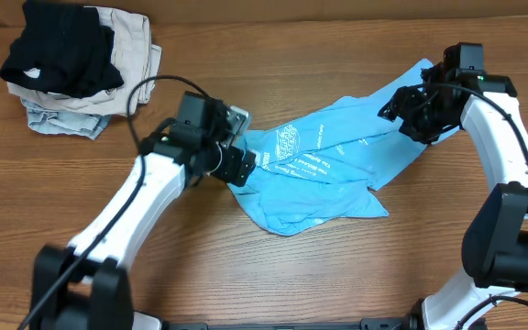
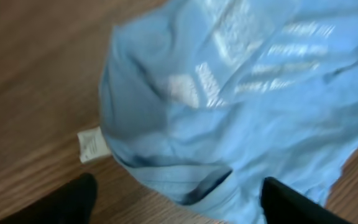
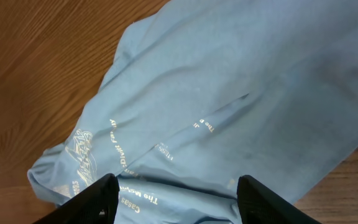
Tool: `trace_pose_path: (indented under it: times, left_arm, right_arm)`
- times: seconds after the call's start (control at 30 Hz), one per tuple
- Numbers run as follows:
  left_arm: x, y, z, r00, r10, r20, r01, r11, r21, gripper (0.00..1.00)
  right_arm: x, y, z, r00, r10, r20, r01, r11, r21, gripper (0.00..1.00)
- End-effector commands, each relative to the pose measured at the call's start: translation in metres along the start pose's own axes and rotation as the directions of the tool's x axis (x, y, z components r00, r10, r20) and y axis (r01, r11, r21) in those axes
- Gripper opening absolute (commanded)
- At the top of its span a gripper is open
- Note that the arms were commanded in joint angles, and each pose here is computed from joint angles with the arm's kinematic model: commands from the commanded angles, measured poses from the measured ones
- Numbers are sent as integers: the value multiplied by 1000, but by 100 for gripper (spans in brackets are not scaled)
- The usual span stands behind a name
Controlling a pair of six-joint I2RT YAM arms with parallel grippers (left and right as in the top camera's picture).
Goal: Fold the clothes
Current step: 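Grasp the T-shirt's left side with the left gripper and spread it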
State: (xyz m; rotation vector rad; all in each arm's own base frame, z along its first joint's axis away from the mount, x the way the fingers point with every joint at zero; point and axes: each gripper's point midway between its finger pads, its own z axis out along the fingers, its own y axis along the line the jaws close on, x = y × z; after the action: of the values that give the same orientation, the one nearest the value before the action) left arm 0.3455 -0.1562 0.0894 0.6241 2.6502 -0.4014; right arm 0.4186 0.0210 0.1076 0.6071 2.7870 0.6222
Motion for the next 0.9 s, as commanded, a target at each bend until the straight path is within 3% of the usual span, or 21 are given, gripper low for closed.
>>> trace_pose_path:
  times: [0.0, 0.3, 0.57, 0.6, 0.7, 0.77, 0.87]
  left_arm:
    - [13, 10, 23, 996, -32, -80, 29, 999, -31, 80]
    - [25, 33, 65, 989, -44, -142, 30, 994, -105, 81]
    - [-2, 44, 84, 999, -17, -31, 13, 991, -131, 76]
    - [-7, 47, 84, 1000, -11, -11, 9, 989, -150, 72]
    - [-24, 66, 79, 998, -19, 60, 33, 969, -246, 29]
    - [-35, 80, 74, 992, -39, 118, 73, 950, -302, 8]
    - [-52, 97, 66, 979, -48, 199, 116, 931, -345, 4]
  right_arm:
    - [-7, 11, -15, 998, -46, 45, 47, 999, -15, 65]
    - [-5, 8, -10, 998, -44, 42, 45, 999, -14, 64]
    - [-7, 5, -10, 998, -45, 50, 45, 999, 0, 65]
    - [-7, 4, -10, 998, -45, 53, 45, 999, 7, 64]
    - [-9, 1, -10, 997, -46, 60, 45, 999, 26, 65]
    - [-10, 0, -10, 997, -47, 66, 45, 998, 33, 64]
    - [-12, 0, -10, 996, -50, 73, 48, 998, 31, 65]
